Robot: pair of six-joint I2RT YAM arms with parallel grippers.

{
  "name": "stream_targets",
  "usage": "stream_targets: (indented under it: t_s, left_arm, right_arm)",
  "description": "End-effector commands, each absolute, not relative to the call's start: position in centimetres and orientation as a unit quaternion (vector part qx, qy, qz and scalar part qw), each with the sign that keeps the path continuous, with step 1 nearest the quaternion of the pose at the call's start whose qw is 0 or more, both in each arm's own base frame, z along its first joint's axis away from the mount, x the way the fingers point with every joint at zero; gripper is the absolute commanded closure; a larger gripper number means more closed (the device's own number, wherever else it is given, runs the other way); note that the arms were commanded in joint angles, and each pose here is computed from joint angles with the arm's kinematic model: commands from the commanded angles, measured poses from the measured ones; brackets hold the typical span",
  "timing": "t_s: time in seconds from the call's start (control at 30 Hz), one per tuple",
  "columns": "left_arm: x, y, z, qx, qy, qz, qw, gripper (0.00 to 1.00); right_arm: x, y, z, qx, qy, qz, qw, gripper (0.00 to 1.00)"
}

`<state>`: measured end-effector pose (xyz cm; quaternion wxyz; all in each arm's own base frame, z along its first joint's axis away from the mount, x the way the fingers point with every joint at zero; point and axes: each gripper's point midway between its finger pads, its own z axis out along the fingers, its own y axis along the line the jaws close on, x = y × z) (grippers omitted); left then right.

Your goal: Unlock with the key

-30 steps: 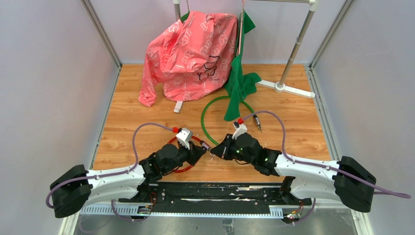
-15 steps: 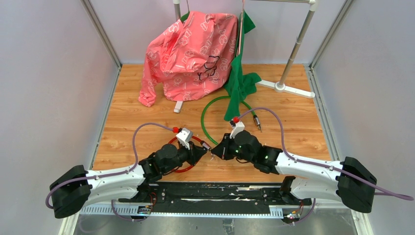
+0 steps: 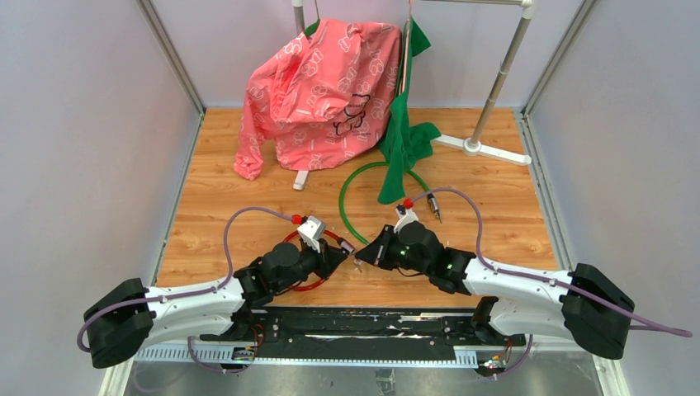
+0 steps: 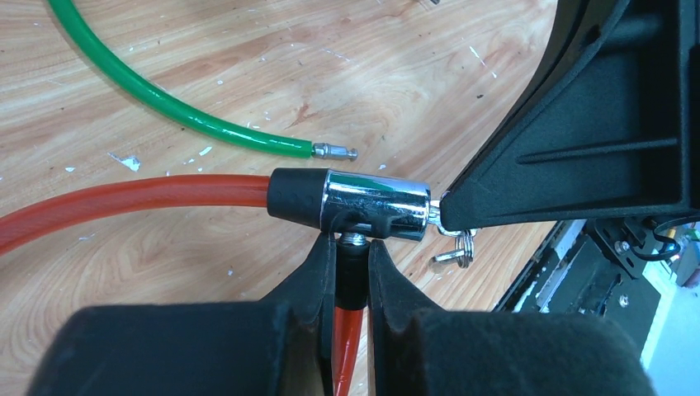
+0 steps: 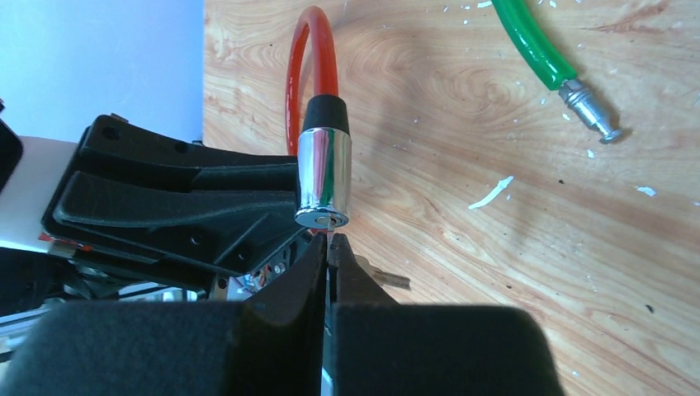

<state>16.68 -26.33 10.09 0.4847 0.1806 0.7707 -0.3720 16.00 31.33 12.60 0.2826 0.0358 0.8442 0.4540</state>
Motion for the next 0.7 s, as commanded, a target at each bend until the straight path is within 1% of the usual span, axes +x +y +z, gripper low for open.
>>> stream_targets:
  t_s: [0.0,0.1,0.23,0.33,0.47,0.67]
  left_arm:
    - [15.2,-28.2,12.4,0.208,0.734,-0.432,0.482,1.0]
    - [15.2,-28.2,12.4,0.208,0.734,-0.432,0.481,1.0]
    - [15.2,-28.4,12.6,0.208,0.734,-0.434,0.479,1.0]
    - [15.1,-28.8,12.7,0.214,0.734,-0.436,0.474,1.0]
    - [14.8,-29.6,13.2,0.227,0.73,-0.446,0.465,1.0]
    - [14.6,-29.9,14.1,0.229,0.723,-0.456,0.466,1.0]
  right_arm:
    - [17.1,32.4,15.3,0.071,0.813,0.504,0.281,1.0]
    - [17.0,32.2,15.3,0.036,0.824,0.484,0.294,1.0]
    - [16.9,31.4,14.9,-0.027,0.852,0.425,0.304,1.0]
    - [16.9,31.2,15.0,-0.033,0.854,0.418,0.307,1.0]
    - [16.9,31.3,15.3,0.008,0.852,0.434,0.292,1.0]
    - [16.5,30.5,14.3,0.109,0.855,0.447,0.239,1.0]
